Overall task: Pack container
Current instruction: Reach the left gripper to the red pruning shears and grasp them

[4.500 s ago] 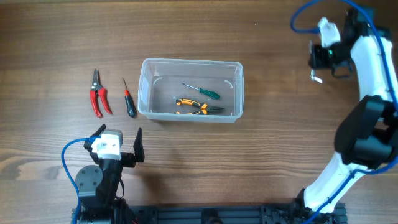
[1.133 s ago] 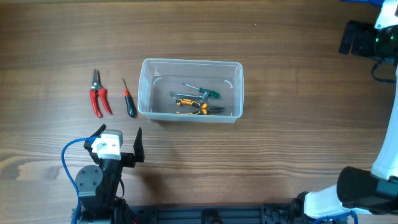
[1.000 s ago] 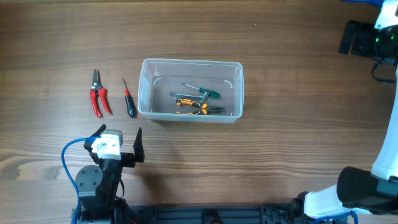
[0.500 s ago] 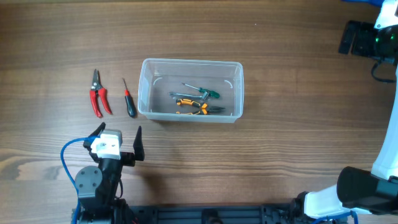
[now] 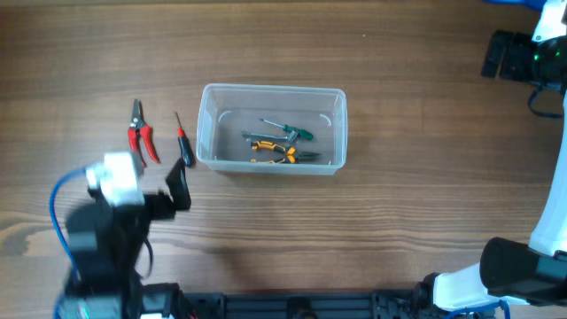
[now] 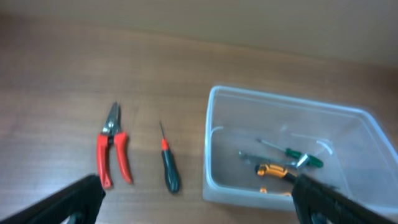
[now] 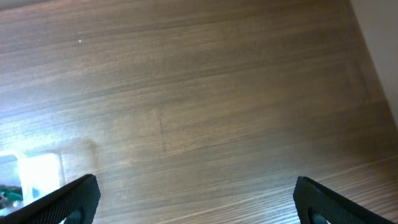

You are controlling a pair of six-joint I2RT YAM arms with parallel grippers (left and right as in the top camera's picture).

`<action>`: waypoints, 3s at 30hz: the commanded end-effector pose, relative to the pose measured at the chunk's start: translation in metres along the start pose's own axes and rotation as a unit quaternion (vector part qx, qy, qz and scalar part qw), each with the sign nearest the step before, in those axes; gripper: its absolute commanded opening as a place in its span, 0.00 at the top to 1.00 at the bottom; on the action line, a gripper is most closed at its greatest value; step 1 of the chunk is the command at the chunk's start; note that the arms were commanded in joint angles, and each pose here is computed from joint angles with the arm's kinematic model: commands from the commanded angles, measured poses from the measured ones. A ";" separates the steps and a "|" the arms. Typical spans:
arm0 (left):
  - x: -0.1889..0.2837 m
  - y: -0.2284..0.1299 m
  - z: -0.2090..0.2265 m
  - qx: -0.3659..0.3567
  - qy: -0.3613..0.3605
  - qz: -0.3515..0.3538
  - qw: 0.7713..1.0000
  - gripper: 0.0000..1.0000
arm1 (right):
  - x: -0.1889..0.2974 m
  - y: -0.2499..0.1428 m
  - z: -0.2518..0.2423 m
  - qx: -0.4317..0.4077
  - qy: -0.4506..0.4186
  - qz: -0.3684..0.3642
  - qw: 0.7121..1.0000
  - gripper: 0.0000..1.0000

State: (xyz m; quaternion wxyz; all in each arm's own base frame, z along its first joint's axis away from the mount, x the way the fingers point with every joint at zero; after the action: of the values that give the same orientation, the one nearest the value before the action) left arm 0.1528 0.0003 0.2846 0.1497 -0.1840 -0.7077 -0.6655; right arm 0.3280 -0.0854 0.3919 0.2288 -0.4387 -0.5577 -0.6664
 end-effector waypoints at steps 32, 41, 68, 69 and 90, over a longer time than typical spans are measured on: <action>-0.178 -0.022 0.088 0.153 0.099 0.440 0.879 0.41 | -0.002 0.000 0.001 -0.002 0.004 0.003 1.000 0.00; -0.171 -0.023 0.132 0.211 0.123 0.405 0.881 0.36 | -0.002 0.000 0.001 -0.002 0.004 0.003 1.000 0.00; -0.235 -0.057 0.157 0.143 0.104 0.385 0.906 0.33 | -0.002 0.000 0.001 -0.002 0.004 0.003 1.000 0.00; -0.236 -0.058 0.155 0.140 0.093 0.385 0.907 0.33 | -0.002 0.000 0.001 -0.002 0.004 0.003 1.000 0.00; -0.260 -0.096 0.132 0.127 0.057 0.456 0.879 0.79 | -0.002 0.000 0.001 -0.002 0.004 0.003 1.000 0.00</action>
State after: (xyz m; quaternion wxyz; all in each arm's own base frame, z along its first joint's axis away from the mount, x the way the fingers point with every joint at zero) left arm 0.3491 0.1212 0.0949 0.4926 -0.3909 -0.6227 -0.4656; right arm 0.3283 -0.0853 0.3909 0.2308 -0.4388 -0.5567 -0.6666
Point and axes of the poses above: each gripper's point midway between its finger pads, its own x axis back along the fingers, its own z axis along the line the jaws close on, y = z × x, the point moved 10 cm from there along x, back along the fingers, and after that the axes turned 6 degrees about -x, right-handed, at the moved point
